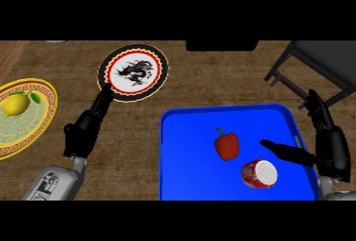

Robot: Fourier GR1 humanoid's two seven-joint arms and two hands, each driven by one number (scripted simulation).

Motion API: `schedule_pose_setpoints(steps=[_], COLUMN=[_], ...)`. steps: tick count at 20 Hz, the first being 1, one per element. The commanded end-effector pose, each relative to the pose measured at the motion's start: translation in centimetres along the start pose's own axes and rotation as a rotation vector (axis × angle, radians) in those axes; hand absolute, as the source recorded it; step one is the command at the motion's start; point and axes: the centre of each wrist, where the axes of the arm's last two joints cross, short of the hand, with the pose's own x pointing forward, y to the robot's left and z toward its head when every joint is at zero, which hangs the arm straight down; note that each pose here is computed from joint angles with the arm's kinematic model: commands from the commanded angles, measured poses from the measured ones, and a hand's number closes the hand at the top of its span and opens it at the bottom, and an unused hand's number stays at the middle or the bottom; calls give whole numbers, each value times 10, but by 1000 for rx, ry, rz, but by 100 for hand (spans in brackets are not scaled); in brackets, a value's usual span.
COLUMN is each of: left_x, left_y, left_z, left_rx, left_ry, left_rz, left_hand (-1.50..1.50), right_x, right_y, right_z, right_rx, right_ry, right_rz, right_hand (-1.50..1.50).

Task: Pick the bell pepper from the tray and place it in the tiered shelf

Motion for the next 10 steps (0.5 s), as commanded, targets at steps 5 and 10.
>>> schedule_pose_setpoints(steps=[5, 10], left_x=[10, 1], left_y=[-11, -5], left_z=[2, 2], left_rx=[-14, -11], left_ry=[1, -4], left_rz=[-13, 5], left_hand=[0, 0], right_x=[89, 109], right_y=[-5, 0], right_z=[-9, -1], right_rx=[166, 361], right_ry=[78, 174], right_rz=[237, 487], right_hand=[-150, -150])
